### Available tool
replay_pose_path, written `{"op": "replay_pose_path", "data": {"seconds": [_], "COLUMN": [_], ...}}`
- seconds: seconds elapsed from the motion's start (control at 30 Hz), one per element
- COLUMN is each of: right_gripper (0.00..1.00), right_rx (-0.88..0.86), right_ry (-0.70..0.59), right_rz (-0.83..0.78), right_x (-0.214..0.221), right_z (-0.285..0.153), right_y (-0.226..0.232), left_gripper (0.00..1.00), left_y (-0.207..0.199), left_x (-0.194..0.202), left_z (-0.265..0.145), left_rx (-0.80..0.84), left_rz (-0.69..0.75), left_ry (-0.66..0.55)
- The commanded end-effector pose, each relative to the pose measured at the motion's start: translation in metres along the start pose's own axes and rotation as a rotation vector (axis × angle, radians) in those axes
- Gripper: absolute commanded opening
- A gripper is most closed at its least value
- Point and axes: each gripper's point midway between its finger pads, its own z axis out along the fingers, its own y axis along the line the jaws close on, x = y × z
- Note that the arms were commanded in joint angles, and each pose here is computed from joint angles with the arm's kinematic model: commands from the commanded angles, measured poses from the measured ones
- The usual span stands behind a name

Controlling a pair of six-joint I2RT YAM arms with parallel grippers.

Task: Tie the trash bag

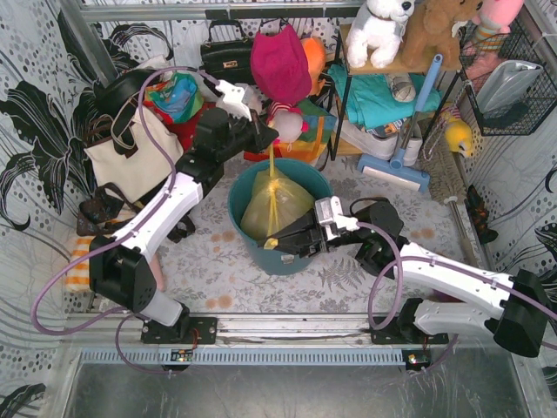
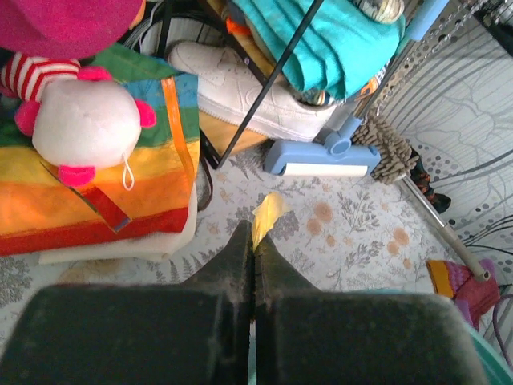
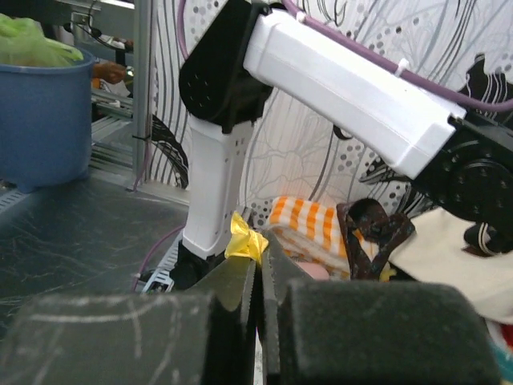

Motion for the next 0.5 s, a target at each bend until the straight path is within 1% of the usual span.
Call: {"op": "replay_pose_path", "data": {"seconds": [0.0, 0.1, 0.2, 0.3, 0.33, 0.47], "right_gripper": [0.0, 0.0, 0.0, 0.0, 0.0, 0.0], "right_rx": [-0.288, -0.359, -0.375, -0.344, -0.334, -0.319], "right_ry": [-0.115, -0.14, -0.149, -0.09, -0.063, -0.024], "right_rz": [-0.047, -0.026, -0.001, 0.066, 0.105, 0.218], "right_x": [-0.065, -0.079, -0.075, -0.045, -0.03, 0.001], "right_z": [0.012, 0.013, 0.007, -0.002, -0.006, -0.018], "right_y": [0.045, 0.055, 0.063, 0.066, 0.069, 0.079], "left_gripper": [0.0, 0.0, 0.0, 0.0, 0.0, 0.0], "left_y": [0.011, 0.008, 0.013, 0.025, 0.031, 0.056], "left_x": [-0.079, -0.101, -0.098, -0.075, -0.062, -0.027], "left_z": [0.0, 0.002, 0.01, 0.02, 0.023, 0.033], "left_rx": [-0.091, -0.095, -0.1, -0.107, -0.113, -0.145], "left_rz": [0.117, 0.141, 0.137, 0.112, 0.098, 0.053], "left_ry": [-0.192, -0.219, -0.201, -0.16, -0.14, -0.093]}}
